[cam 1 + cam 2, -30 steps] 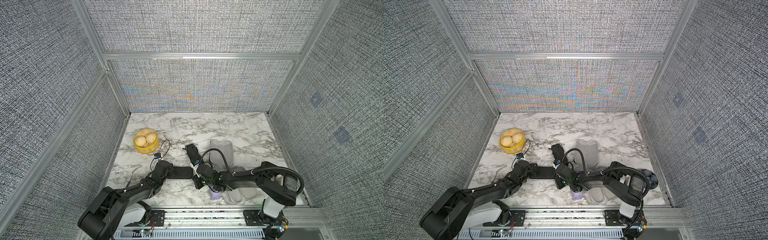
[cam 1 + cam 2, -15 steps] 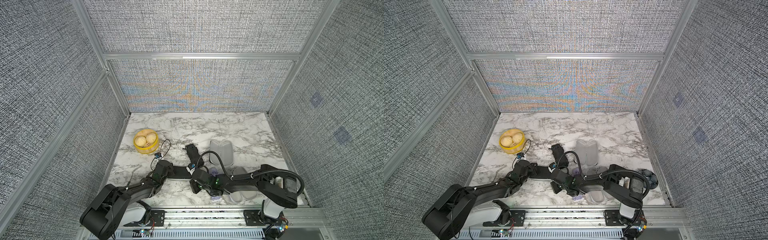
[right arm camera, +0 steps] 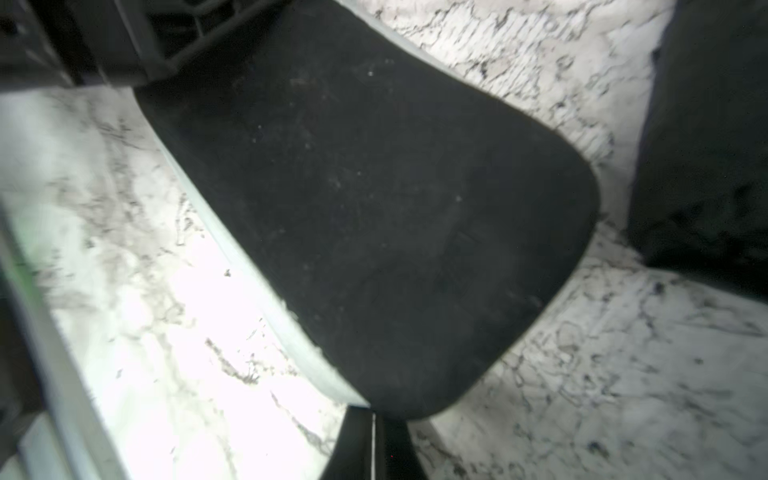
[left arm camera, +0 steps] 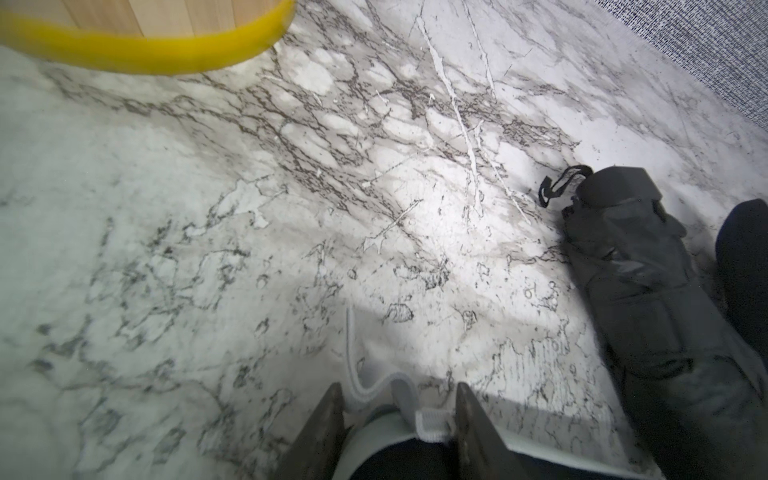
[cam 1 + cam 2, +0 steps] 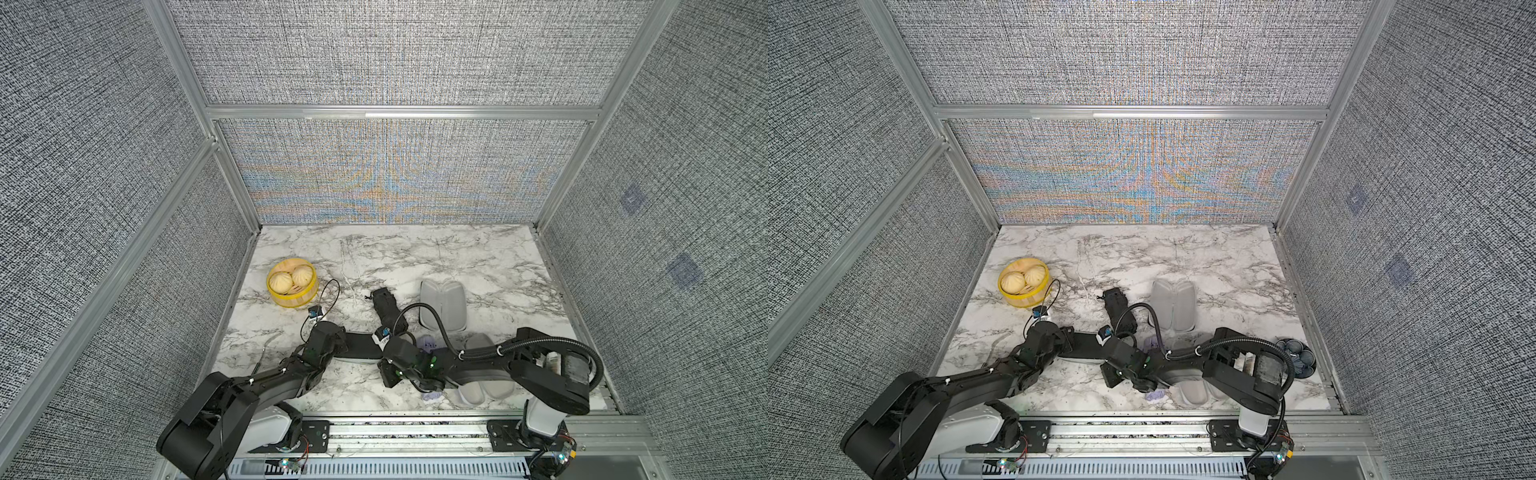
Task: Put umbrellas into zippered umbrella sleeves
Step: Zip the zipper on the umbrella sleeve.
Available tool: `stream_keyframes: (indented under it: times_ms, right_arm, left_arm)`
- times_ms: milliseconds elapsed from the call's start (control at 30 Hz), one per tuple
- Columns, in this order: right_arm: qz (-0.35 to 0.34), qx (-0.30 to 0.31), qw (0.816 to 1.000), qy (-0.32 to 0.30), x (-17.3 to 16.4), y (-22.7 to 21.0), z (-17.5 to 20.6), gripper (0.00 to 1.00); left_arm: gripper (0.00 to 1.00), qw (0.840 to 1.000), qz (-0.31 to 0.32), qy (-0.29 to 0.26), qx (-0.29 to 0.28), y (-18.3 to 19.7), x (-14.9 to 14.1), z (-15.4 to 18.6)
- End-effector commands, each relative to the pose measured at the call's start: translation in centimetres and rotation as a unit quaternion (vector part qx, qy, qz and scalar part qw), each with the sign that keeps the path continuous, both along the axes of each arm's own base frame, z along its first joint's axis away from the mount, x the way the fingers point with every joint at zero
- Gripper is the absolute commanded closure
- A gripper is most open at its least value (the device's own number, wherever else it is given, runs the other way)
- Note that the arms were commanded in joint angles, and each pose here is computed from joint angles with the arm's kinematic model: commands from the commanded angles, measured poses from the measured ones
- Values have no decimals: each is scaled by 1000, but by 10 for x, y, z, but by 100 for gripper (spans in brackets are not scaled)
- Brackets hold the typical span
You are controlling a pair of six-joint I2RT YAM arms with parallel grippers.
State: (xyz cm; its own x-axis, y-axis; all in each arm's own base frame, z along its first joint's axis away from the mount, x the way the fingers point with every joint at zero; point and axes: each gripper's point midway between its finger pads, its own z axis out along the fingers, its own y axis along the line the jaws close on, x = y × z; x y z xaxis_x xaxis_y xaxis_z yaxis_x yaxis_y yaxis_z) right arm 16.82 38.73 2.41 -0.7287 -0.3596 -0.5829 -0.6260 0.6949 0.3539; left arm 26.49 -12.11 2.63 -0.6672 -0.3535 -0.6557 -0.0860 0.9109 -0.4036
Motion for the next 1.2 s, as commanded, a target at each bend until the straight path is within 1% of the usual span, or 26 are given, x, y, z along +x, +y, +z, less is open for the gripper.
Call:
stream_keyframes:
  times_ms: [0, 67, 100, 233, 400, 633, 800, 833, 900, 933, 967, 1067, 1100, 1133, 1167]
  right_arm:
    - [67, 96, 991, 59, -27, 24, 23, 100]
    - [63, 89, 992, 56, -27, 24, 22, 100]
    - [64, 88, 993, 54, -30, 26, 22, 100]
    - [76, 95, 991, 48, -39, 42, 27, 100]
    - [82, 103, 991, 38, -48, 47, 40, 100]
    - [77, 96, 992, 31, -40, 66, 33, 100]
    - [86, 100, 991, 29, -32, 91, 33, 100]
    - [90, 113, 989, 25, -29, 103, 42, 100]
    - [97, 117, 988, 27, -27, 113, 44, 100]
    - [99, 119, 987, 28, -26, 118, 45, 100]
    - [101, 123, 987, 27, -25, 122, 48, 100]
    - [105, 121, 987, 25, -24, 127, 47, 100]
    - [104, 120, 987, 27, -23, 126, 45, 100]
    - [104, 118, 987, 28, -23, 124, 44, 100]
    - [101, 116, 988, 30, -23, 121, 41, 100]
  left_arm:
    - [67, 998, -20, 57, -26, -7, -22, -17]
    - [68, 998, -20, 54, -32, -8, -22, -16]
    - [71, 998, -19, 52, -34, -8, -22, -16]
    - [72, 998, -19, 50, -38, -10, -20, -17]
    - [73, 998, -12, 52, -31, -9, -17, -20]
    - [75, 995, -39, 52, -71, -25, -19, -22]
    - [75, 995, -36, 50, -78, -25, -19, -21]
    - [75, 995, -36, 47, -81, -26, -19, -19]
    - [75, 995, -38, 43, -86, -26, -19, -14]
    - [75, 995, -36, 53, -79, -20, -28, -22]
    - [75, 995, -34, 53, -77, -18, -30, -21]
    - [73, 996, -22, 50, -68, -9, -35, -14]
    - [71, 997, -9, 49, -65, -3, -37, -11]
    - [68, 997, 3, 43, -68, 1, -37, -8]
    - [63, 998, 4, 29, -63, 5, -38, -4]
